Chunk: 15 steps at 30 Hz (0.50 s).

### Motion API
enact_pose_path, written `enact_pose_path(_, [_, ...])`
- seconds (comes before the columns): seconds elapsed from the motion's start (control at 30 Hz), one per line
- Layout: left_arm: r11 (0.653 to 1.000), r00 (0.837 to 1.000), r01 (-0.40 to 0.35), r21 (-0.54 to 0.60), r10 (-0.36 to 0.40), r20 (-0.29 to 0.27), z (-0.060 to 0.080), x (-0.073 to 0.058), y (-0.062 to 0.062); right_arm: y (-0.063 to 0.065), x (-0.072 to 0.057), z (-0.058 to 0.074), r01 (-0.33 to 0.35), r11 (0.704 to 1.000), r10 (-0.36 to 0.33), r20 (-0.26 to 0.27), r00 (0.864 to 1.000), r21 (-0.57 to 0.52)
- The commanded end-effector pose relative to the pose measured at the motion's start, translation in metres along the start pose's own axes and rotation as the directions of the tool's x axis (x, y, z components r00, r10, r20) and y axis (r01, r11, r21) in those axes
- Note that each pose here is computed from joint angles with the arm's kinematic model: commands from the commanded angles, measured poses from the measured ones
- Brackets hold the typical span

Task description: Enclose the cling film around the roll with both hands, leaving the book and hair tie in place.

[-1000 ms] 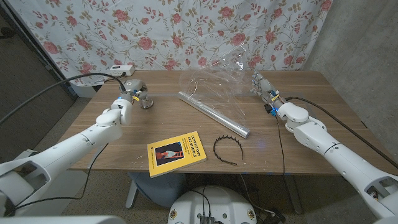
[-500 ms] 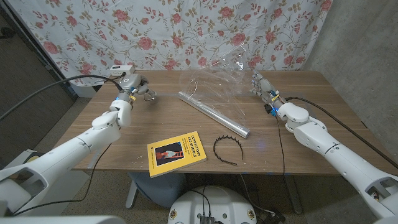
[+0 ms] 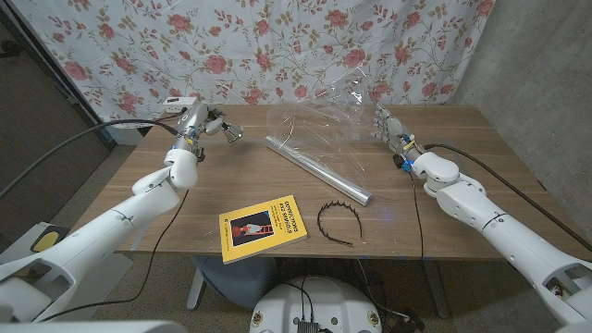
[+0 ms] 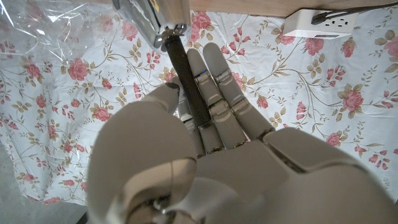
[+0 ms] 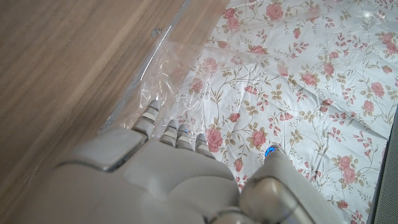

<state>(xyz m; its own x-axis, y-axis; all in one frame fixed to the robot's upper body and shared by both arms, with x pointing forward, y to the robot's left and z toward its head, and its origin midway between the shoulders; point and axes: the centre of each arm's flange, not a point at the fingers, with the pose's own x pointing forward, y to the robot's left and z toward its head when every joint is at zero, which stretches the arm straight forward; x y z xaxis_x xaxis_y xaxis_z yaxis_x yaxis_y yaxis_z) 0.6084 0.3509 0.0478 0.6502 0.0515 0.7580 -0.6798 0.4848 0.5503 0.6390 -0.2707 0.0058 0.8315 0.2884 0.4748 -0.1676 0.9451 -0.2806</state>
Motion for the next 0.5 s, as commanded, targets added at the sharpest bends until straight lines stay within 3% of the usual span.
enact_pose_path(0.03, [0.991, 0.999, -0.042, -0.126, 0.043, 0.009, 0.0108, -0.0044, 0.0018, -0.0004, -0.0008, 0.0002, 0.007, 1.000, -0.007, 0.004, 1.000, 0.003])
enact_pose_path(0.2, [0.968, 0.999, -0.043, -0.246, 0.046, 0.005, 0.0109, -0.0052, 0.0017, -0.0014, -0.0008, 0.0003, 0.008, 1.000, -0.008, 0.005, 1.000, 0.003])
enact_pose_path(0.5, [0.870, 0.999, -0.041, -0.492, 0.027, -0.035, 0.0047, -0.0066, 0.0037, -0.0037, -0.0004, 0.0003, 0.011, 1.000, -0.011, 0.002, 1.000, -0.001])
